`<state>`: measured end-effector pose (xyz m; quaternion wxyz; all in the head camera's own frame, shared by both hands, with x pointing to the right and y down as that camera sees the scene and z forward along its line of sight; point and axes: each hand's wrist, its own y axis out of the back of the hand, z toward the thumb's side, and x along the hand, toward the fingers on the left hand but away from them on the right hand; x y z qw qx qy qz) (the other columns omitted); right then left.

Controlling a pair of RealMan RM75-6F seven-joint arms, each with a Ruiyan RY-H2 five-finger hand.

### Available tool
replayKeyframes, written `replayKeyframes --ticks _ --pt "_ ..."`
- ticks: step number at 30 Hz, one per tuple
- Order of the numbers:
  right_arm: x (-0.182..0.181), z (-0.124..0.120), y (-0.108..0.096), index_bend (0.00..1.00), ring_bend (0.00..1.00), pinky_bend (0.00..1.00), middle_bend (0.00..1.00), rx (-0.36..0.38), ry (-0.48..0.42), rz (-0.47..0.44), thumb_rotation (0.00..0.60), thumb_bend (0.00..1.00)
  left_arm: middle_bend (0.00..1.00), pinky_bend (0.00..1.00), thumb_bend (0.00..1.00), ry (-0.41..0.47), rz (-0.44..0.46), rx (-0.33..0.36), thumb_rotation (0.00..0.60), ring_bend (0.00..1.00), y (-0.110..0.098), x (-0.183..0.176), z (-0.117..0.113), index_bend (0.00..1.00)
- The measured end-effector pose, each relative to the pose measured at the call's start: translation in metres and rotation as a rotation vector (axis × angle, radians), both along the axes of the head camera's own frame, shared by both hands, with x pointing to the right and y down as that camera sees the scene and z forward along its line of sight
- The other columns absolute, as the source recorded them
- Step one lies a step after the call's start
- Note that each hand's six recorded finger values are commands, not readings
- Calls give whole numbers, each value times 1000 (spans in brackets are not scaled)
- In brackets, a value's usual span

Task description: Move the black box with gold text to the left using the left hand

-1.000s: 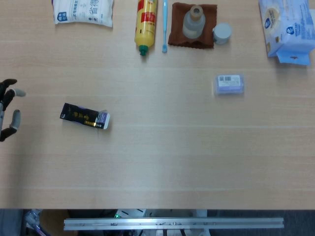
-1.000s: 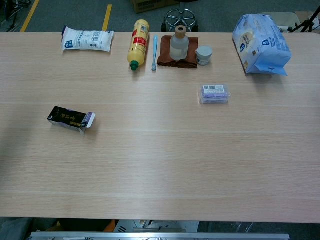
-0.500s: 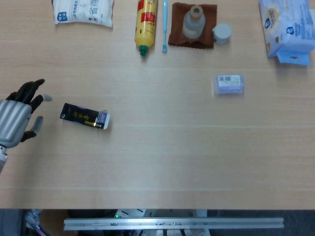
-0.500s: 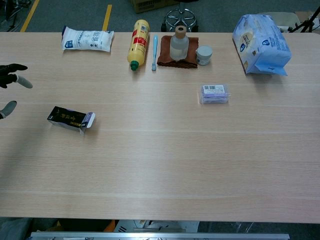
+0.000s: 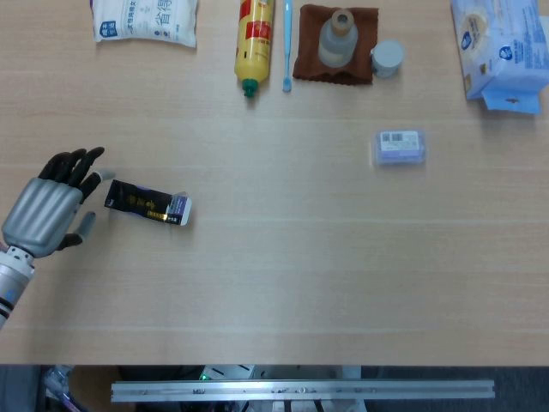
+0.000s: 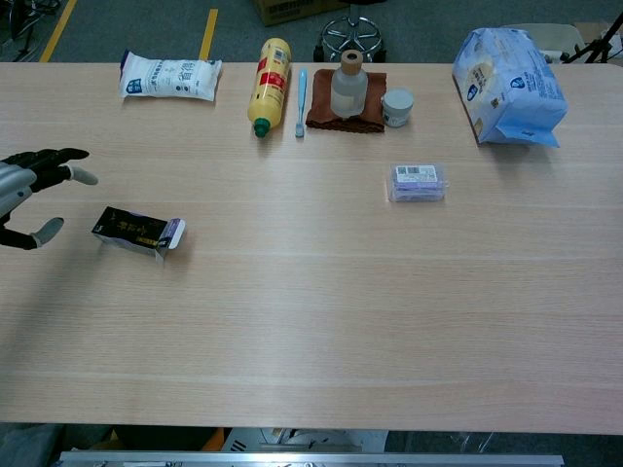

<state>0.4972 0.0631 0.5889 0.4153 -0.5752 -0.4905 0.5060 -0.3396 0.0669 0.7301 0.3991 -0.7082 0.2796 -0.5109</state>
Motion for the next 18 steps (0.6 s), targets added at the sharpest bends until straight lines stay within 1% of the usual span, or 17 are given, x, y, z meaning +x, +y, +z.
replayKeyframes --ticks 3,9,14,18 --pt "0 2 -1 181 112 171 140 -6 -4 -2 600 38 0 66 483 -9 19 -19 600 0 1 4 6 59" --pt "3 5 -1 181 112 171 140 -11 -11 2 600 39 0 57 483 -48 42 -61 600 0 -1 7 19 1" --pt "7 5 1 181 112 171 140 -12 -16 13 600 38 0 57 483 -86 32 -85 600 0 -7 5 26 0" --pt "7 6 2 181 112 171 140 -13 -19 14 600 38 0 57 484 -118 39 -90 600 0 -13 5 31 0"
